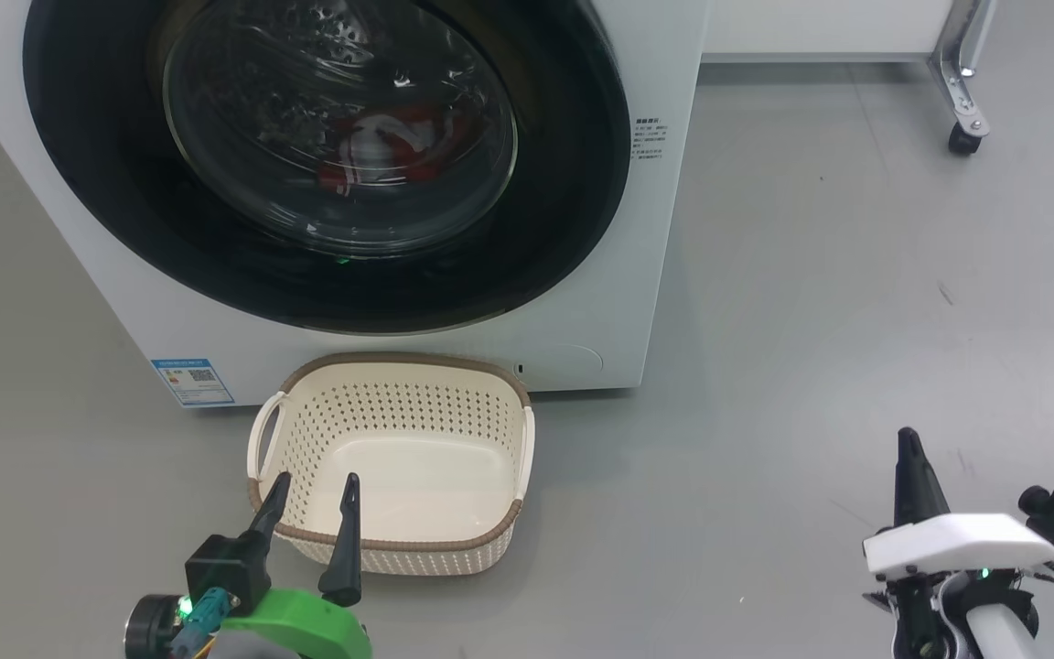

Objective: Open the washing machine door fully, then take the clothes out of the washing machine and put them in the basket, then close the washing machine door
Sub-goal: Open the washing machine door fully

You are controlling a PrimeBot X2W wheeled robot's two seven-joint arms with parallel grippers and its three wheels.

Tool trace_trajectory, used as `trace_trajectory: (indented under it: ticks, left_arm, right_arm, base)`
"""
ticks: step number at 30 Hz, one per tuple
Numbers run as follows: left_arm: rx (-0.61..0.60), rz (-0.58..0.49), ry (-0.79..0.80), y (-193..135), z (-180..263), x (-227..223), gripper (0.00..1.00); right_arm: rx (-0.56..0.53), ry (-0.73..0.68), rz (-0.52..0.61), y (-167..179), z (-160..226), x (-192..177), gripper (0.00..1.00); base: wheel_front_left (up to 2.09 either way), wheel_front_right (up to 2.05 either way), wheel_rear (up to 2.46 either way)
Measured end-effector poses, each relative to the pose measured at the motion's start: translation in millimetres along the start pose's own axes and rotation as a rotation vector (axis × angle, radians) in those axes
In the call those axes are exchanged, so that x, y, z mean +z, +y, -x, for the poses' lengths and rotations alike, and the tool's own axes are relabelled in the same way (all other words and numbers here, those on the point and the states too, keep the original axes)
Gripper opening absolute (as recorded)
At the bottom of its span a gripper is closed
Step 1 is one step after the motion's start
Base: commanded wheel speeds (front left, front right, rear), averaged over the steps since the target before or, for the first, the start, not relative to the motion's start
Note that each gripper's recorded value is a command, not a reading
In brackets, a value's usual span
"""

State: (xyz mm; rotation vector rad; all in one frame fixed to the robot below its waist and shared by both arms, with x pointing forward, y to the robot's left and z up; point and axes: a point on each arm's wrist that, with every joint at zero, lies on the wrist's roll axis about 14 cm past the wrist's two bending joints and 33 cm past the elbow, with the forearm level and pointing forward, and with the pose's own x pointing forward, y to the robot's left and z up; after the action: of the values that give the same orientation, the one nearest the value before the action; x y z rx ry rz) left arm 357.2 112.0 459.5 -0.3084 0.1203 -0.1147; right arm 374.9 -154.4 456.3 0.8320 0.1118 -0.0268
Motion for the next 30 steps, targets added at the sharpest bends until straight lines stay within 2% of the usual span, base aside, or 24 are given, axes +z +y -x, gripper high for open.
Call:
trace_trajectory:
  ticks: [8, 17, 21, 30]
  left_arm:
    - [0.000, 0.004, -0.007, 0.8, -14.1, 3.3, 1.00]
    - [0.012, -0.021, -0.036, 8.0, -34.4, 13.2, 1.00]
    - [0.033, -0.021, -0.039, 15.3, -40.7, 14.4, 1.00]
    - [0.073, -0.013, -0.035, 28.5, -48.9, 12.3, 1.00]
  right_arm:
    - [-0.002, 0.001, -0.275, 7.9, -39.4, 14.7, 0.00]
    - [0.103, 0.042, -0.516, 44.0, -93.7, 30.4, 0.00]
    - [0.155, 0.075, -0.573, 60.6, -114.9, 32.0, 0.00]
    - [0.216, 0.171, -0.589, 82.3, -154.6, 31.7, 0.00]
  base:
    - [0.00, 0.00, 0.00]
    - [0.00, 0.00, 0.00]
    - [0.00, 0.00, 0.00]
    - [0.00, 0.00, 0.00]
